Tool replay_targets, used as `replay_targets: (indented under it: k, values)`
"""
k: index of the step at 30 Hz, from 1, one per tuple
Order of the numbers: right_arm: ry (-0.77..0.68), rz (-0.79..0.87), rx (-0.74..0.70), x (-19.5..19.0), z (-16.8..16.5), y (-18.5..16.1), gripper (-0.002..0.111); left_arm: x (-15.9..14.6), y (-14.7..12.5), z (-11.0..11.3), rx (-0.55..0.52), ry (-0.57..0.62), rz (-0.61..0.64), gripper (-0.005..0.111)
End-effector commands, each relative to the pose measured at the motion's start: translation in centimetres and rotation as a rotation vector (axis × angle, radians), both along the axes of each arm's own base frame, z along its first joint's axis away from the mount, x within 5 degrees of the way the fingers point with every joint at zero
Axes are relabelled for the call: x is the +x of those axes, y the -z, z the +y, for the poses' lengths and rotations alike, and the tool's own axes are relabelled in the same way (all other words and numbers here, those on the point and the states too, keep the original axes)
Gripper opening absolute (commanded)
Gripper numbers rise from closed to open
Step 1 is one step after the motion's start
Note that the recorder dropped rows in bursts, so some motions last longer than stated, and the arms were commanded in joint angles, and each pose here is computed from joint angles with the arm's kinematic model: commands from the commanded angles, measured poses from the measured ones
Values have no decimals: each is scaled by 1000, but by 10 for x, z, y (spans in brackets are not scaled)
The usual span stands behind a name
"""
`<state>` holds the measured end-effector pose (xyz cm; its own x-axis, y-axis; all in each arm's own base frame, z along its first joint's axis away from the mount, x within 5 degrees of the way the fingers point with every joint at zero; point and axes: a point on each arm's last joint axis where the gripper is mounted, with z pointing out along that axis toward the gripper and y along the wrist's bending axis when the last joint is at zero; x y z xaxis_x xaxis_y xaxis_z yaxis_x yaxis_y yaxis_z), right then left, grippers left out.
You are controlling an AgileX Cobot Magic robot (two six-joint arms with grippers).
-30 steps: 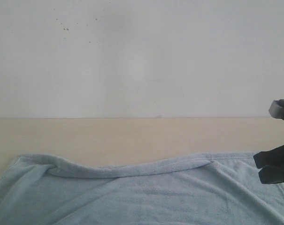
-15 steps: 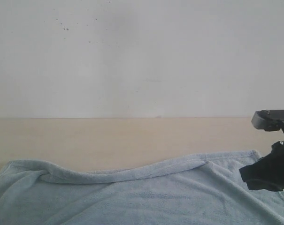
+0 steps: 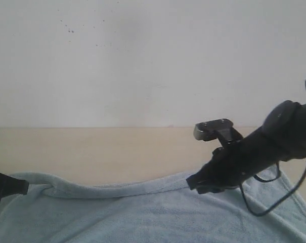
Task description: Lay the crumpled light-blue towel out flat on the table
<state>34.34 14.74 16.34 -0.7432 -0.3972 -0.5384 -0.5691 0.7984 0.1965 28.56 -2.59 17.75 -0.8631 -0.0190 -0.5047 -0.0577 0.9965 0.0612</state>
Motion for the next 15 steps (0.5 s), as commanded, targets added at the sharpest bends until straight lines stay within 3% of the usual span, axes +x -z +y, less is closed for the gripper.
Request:
replay_targets:
  k: [1,6,10,15]
  values:
    - [-7,19,26,21,21,9,16,14,12,-3,-5,14,10,4]
    - [-73,59,49,34,42,15,16,20,14,-7,-35,37,-41,4]
    - [-181,51,38,19,70,17,16,20,13,-7,-36,38,-42,4]
    - [-193,-12,20,16,88,21,16,19,14,-7,-40,31,-38,4]
